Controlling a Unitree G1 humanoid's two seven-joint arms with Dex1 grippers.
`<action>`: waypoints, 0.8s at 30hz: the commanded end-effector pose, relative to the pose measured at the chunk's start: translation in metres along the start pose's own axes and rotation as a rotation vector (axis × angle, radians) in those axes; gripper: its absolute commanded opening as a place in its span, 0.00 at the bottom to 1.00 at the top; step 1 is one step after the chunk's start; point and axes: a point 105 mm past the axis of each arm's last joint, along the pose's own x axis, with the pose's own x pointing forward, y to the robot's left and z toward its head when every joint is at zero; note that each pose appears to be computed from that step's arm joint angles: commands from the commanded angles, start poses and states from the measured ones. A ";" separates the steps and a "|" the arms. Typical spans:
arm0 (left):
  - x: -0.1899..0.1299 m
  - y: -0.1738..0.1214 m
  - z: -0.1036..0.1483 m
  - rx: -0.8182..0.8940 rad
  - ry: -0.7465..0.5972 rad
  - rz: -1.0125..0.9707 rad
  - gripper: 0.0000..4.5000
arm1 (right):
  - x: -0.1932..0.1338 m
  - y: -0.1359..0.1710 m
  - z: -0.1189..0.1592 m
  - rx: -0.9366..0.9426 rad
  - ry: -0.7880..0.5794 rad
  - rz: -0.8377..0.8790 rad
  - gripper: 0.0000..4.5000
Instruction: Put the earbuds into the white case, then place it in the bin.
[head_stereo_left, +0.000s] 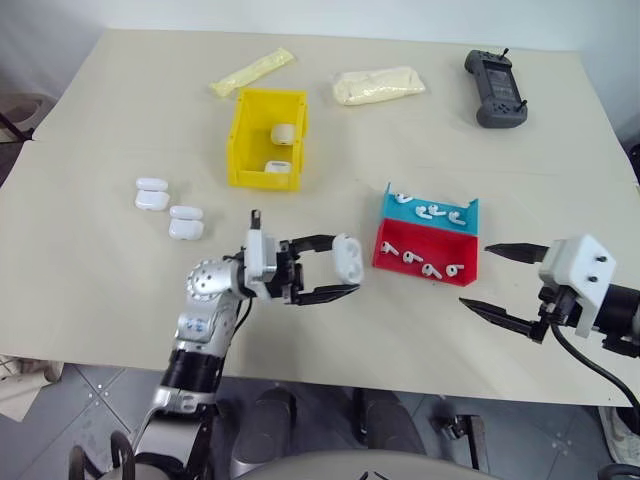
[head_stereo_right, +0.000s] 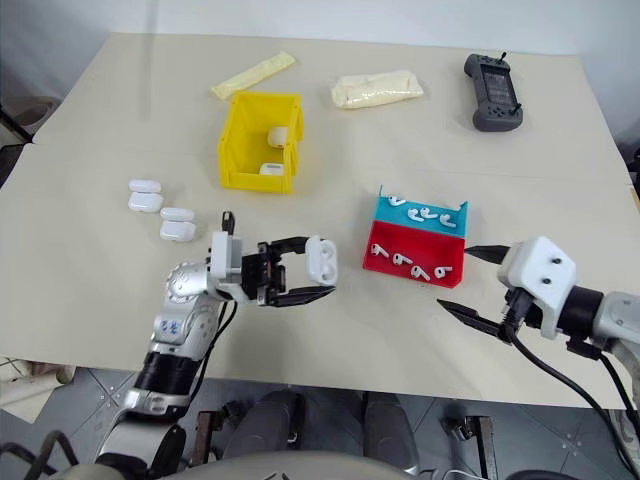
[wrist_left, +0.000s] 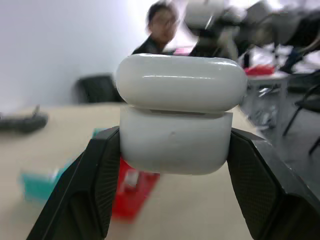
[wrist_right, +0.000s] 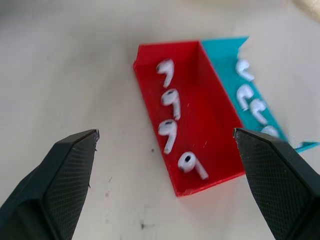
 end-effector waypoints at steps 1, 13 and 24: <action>0.003 -0.005 0.001 -0.041 -0.039 -0.055 0.63 | 0.007 0.004 0.004 -0.024 0.088 0.050 1.00; 0.016 -0.006 0.001 -0.145 -0.062 -0.111 0.63 | 0.054 -0.023 0.036 -0.216 0.314 0.202 1.00; 0.018 -0.005 0.002 -0.145 -0.048 -0.099 0.63 | 0.065 -0.040 0.015 -0.468 0.499 0.358 1.00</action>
